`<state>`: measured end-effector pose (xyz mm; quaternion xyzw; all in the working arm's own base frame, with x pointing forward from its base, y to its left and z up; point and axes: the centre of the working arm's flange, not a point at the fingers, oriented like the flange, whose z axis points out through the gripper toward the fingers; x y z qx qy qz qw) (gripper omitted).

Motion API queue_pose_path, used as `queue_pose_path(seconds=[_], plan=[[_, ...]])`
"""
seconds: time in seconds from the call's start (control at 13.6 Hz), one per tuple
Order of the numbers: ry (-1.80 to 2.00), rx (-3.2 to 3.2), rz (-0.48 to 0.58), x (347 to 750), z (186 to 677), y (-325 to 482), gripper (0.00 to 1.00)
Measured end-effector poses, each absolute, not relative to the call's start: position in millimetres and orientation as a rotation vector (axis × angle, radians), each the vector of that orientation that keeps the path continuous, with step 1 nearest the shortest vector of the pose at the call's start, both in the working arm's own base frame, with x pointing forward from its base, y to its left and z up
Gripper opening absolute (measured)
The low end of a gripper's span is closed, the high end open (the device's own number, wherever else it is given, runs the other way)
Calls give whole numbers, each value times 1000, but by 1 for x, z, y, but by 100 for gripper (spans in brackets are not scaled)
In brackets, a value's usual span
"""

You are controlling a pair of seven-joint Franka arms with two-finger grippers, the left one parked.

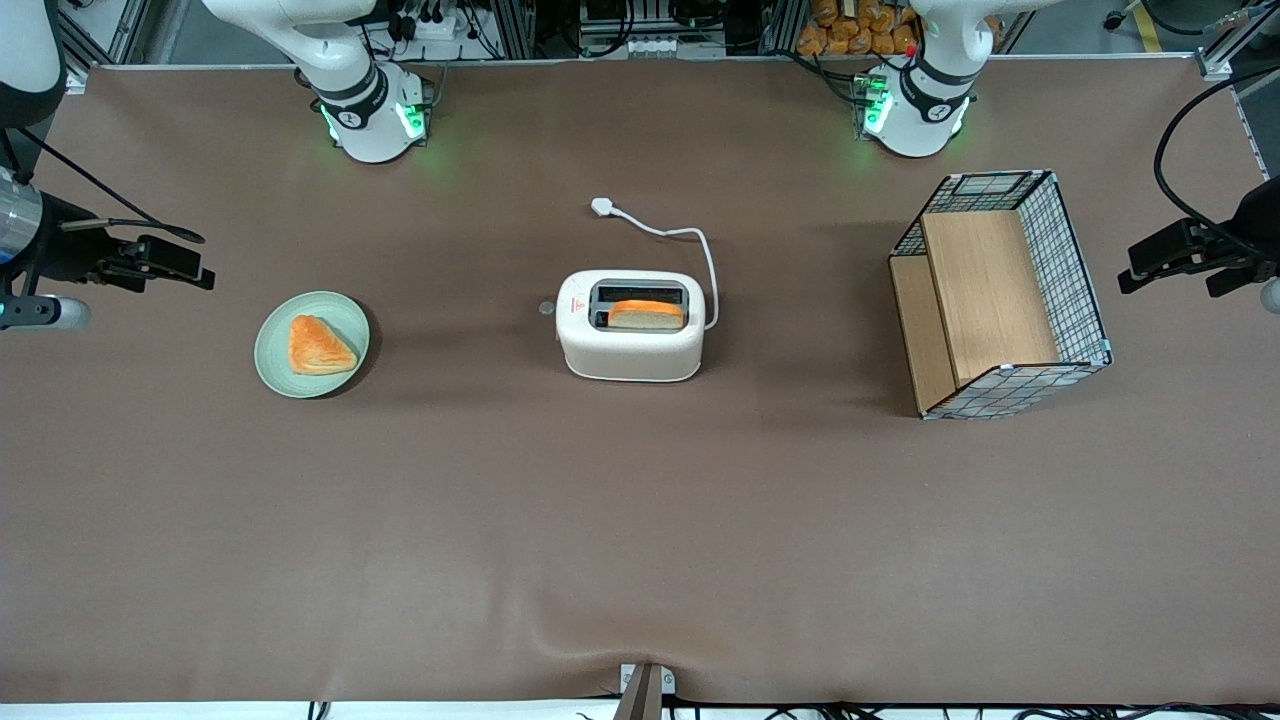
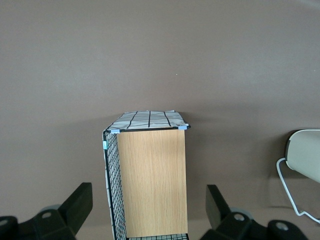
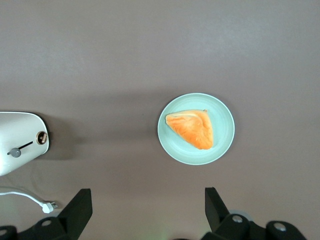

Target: Press toaster button with right arm

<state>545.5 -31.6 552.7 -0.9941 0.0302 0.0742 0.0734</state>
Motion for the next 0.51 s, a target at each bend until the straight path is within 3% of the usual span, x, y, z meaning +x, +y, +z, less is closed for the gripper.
queue_pose_path(seconds=[0.51], plan=[[114, -3064, 181, 539, 591, -34, 100]])
